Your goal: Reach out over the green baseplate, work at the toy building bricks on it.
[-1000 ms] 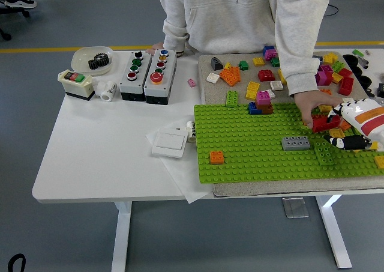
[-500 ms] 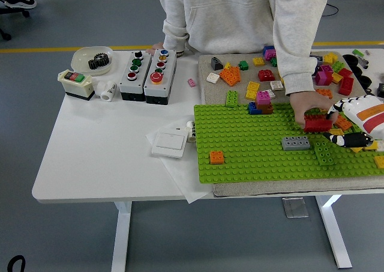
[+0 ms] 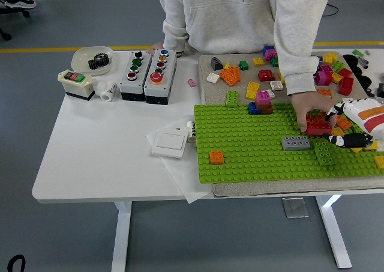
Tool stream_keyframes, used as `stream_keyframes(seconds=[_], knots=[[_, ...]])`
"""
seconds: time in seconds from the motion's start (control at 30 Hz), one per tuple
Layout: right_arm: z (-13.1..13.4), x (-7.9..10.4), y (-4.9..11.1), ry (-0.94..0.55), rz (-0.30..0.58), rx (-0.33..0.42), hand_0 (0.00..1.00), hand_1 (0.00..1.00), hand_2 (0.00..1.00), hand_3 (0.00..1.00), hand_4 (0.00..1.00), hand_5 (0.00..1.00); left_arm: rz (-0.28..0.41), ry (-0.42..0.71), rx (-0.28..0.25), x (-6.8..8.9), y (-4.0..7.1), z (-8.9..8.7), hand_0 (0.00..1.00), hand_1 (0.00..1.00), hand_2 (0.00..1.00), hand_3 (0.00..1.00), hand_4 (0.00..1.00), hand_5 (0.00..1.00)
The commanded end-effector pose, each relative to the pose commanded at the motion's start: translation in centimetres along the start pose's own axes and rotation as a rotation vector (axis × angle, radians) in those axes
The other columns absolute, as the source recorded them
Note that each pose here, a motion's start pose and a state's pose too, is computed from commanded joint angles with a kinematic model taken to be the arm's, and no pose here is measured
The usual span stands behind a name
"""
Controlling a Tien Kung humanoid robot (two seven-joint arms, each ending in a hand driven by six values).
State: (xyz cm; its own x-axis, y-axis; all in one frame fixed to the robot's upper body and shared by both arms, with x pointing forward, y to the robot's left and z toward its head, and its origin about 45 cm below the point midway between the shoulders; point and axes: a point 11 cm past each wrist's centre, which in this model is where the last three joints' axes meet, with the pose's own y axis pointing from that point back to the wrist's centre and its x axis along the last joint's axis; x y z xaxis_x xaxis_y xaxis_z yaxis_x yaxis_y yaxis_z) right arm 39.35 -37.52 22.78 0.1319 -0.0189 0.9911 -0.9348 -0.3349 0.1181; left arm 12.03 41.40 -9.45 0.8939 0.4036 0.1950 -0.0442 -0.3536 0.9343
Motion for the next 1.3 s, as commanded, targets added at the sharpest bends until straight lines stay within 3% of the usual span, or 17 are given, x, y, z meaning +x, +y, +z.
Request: stream_keyframes(seconds=[0.5, 0.7, 1.03, 1.3], knots=[[0.5, -0.8, -0.7, -0.05, -0.049, -0.012, 0.565, 0.632, 0.661, 0.574, 0.78, 0.474, 0.005, 0.003, -0.004, 0.2, 0.0, 0.2, 0.773, 0.764, 0.769, 0.607, 0.683, 0.599], [0.9, -1.2, -1.8, -0.072, -0.08, -0.016, 0.595, 0.641, 0.676, 0.583, 0.785, 0.471, 0.002, 0.003, -0.006, 0.1, 0.1, 0.3, 0.772, 0.765, 0.77, 0.607, 0.683, 0.598], [0.4, -1.3, -3.2, 0.019, -0.105, 0.029, 0.595, 0.644, 0.678, 0.598, 0.792, 0.466, 0.001, 0.006, -0.009, 0.3, 0.1, 0.3, 0.773, 0.764, 0.769, 0.606, 0.683, 0.598], [0.2, -1.8, -4.2, 0.041, -0.131, 0.022, 0.596, 0.645, 0.683, 0.606, 0.794, 0.465, 0.001, 0.007, -0.011, 0.4, 0.2, 0.4, 0.774, 0.764, 0.768, 0.607, 0.683, 0.598]])
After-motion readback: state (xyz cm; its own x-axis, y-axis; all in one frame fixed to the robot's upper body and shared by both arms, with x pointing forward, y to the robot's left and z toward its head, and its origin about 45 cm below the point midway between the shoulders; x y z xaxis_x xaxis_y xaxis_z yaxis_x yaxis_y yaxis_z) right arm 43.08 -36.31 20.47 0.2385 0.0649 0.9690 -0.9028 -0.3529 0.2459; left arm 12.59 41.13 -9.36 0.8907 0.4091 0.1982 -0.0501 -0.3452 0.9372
